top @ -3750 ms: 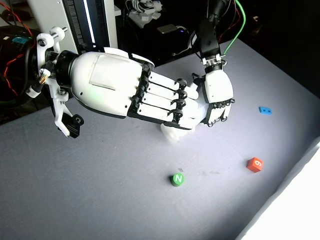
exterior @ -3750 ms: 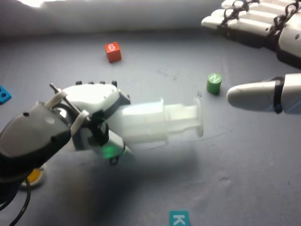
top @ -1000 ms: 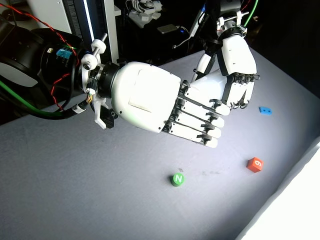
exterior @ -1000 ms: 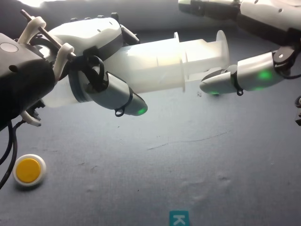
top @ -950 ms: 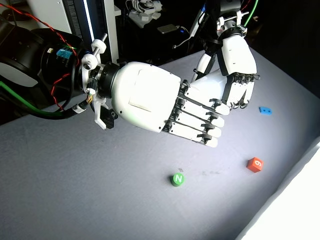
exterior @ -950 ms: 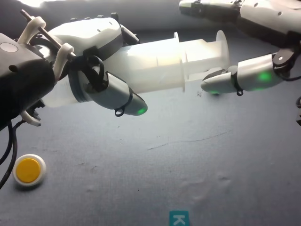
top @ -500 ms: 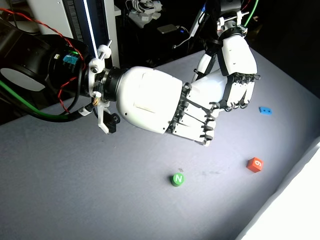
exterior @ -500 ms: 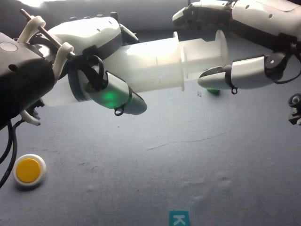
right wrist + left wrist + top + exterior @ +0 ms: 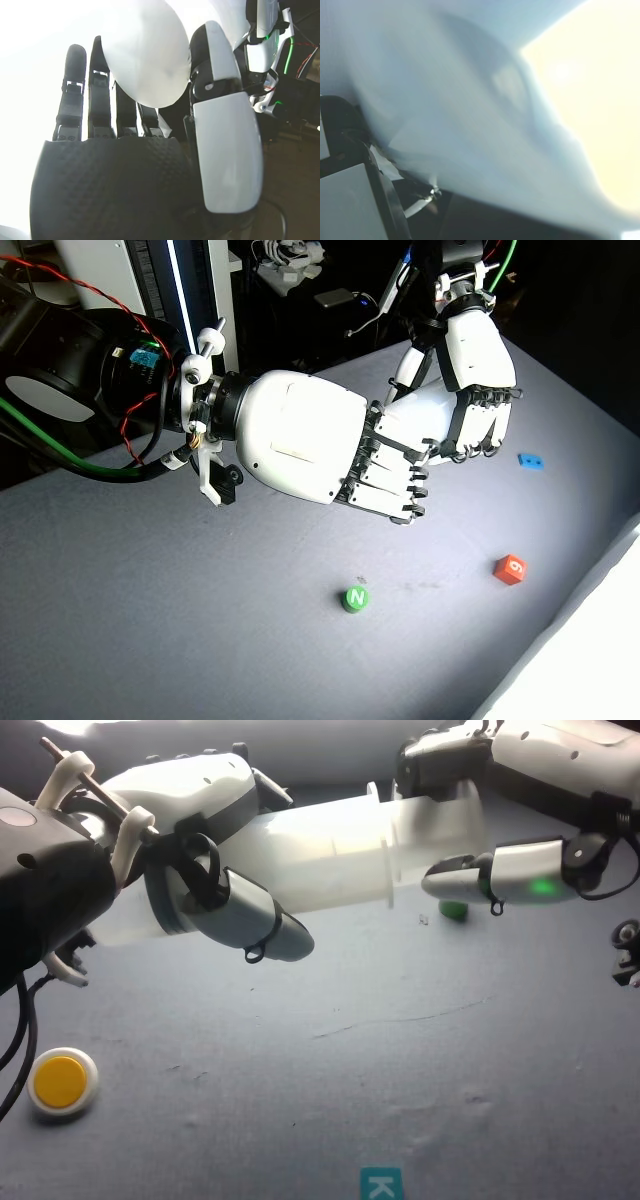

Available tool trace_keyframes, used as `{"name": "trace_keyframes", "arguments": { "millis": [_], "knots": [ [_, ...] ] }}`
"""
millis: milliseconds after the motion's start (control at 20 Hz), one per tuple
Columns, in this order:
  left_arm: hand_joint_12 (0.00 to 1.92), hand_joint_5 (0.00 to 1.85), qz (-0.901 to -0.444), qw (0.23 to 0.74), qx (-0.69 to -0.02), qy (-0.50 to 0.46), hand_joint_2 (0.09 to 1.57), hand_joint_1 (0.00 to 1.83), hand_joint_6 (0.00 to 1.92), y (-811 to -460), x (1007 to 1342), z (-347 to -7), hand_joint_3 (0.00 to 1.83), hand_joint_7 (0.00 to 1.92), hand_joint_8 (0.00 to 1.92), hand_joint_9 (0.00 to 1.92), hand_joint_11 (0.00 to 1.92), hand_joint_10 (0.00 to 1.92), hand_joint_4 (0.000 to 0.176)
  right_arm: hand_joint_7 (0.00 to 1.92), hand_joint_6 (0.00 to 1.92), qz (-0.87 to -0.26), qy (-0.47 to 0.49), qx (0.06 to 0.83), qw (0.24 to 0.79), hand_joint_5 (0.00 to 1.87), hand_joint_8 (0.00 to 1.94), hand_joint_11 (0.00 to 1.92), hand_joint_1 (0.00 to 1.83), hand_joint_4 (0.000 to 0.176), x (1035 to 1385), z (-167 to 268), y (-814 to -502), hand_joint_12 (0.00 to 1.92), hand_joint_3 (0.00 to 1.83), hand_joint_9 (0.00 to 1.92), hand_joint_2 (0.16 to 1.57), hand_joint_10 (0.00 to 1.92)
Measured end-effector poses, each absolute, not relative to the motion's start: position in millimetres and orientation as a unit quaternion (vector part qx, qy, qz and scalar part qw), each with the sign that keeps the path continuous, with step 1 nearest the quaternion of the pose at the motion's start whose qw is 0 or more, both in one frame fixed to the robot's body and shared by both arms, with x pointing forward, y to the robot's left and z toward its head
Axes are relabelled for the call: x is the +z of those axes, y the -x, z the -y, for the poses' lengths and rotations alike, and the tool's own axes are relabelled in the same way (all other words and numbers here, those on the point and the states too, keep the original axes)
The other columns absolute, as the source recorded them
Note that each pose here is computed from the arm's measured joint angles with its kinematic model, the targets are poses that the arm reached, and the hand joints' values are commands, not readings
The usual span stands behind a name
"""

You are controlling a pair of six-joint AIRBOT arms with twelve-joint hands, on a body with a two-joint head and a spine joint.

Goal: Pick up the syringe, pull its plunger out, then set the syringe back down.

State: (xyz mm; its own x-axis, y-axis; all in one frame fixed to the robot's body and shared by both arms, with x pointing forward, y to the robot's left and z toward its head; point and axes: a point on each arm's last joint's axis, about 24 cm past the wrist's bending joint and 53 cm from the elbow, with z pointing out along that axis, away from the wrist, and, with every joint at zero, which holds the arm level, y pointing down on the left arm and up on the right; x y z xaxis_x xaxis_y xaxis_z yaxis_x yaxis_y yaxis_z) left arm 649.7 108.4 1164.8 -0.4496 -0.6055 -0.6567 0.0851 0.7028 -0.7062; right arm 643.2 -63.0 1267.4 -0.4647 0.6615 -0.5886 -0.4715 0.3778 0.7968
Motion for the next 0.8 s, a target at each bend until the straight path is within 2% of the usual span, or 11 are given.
{"name": "trace_keyframes", "arguments": {
  "millis": [50,200,350,400,500,550,600,650,700,750,800],
  "knots": [
    [1.18,0.93,-0.778,0.494,-0.349,0.172,1.14,1.23,0.93,-650,1164,-109,0.0,0.96,1.19,0.87,0.57,0.73,0.0,0.7,1.46,-0.653,-0.071,0.552,0.513,0.65,1.44,0.15,1.27,0.0,1268,63,-643,1.59,0.0,0.58,1.28,1.52],
    [1.2,0.91,-0.778,0.492,-0.351,0.171,1.15,1.21,0.99,-649,1163,-107,0.0,0.94,1.21,0.84,0.54,0.74,0.0,0.7,1.51,-0.651,-0.072,0.553,0.515,0.6,1.47,0.11,1.31,0.0,1268,64,-643,1.65,0.0,0.55,1.29,1.66],
    [1.19,0.91,-0.779,0.491,-0.351,0.171,1.15,1.22,0.97,-649,1163,-107,0.0,0.93,1.21,0.83,0.53,0.74,0.0,0.72,1.53,-0.65,-0.071,0.553,0.516,0.57,1.46,0.12,1.31,0.0,1269,64,-643,1.66,0.0,0.57,1.3,1.65],
    [1.18,0.91,-0.779,0.491,-0.351,0.171,1.15,1.21,0.98,-649,1163,-107,0.0,0.92,1.23,0.83,0.53,0.74,0.0,0.68,1.54,-0.65,-0.071,0.553,0.517,0.58,1.52,0.12,1.13,0.0,1269,64,-643,1.65,0.0,0.51,1.32,1.39],
    [1.17,0.93,-0.779,0.491,-0.351,0.172,1.14,1.22,0.94,-649,1163,-107,0.0,0.94,1.21,0.84,0.53,0.73,0.0,0.68,1.53,-0.65,-0.072,0.552,0.517,0.6,1.52,0.12,1.1,0.01,1269,65,-643,1.63,0.0,0.53,1.32,1.27],
    [1.13,0.97,-0.779,0.491,-0.352,0.172,1.12,1.23,0.88,-649,1163,-107,0.0,0.97,1.15,0.88,0.57,0.69,0.0,0.66,1.53,-0.65,-0.072,0.551,0.518,0.6,1.54,0.12,1.09,0.015,1269,66,-644,1.64,0.0,0.52,1.32,1.26],
    [1.12,0.93,-0.778,0.49,-0.353,0.172,1.13,1.22,0.94,-649,1163,-107,0.0,0.96,1.16,0.88,0.56,0.67,0.0,0.65,1.56,-0.65,-0.072,0.551,0.519,0.58,1.57,0.1,1.08,0.014,1269,67,-644,1.65,0.0,0.51,1.33,1.27],
    [1.13,0.92,-0.779,0.489,-0.354,0.171,1.14,1.22,0.96,-648,1163,-106,0.0,0.95,1.17,0.87,0.55,0.66,0.0,0.68,1.52,-0.651,-0.073,0.549,0.52,0.62,1.5,0.11,1.26,0.0,1268,69,-644,1.66,0.0,0.53,1.3,1.57],
    [1.13,0.94,-0.779,0.487,-0.355,0.172,1.13,1.23,0.92,-648,1163,-105,0.0,0.96,1.17,0.88,0.57,0.67,0.0,0.71,1.5,-0.652,-0.073,0.547,0.521,0.63,1.46,0.13,1.3,0.0,1268,71,-645,1.65,0.0,0.56,1.29,1.61],
    [1.13,0.94,-0.779,0.486,-0.356,0.172,1.13,1.23,0.91,-648,1163,-105,0.0,0.97,1.16,0.88,0.56,0.66,0.0,0.71,1.52,-0.653,-0.073,0.545,0.522,0.61,1.46,0.13,1.31,0.0,1267,73,-645,1.65,0.0,0.58,1.29,1.62],
    [1.13,0.94,-0.779,0.485,-0.357,0.172,1.13,1.22,0.92,-647,1163,-104,0.0,0.95,1.18,0.88,0.56,0.67,0.0,0.67,1.56,-0.653,-0.075,0.543,0.522,0.57,1.54,0.13,1.13,0.0,1267,75,-645,1.64,0.01,0.53,1.32,1.42]
  ]
}}
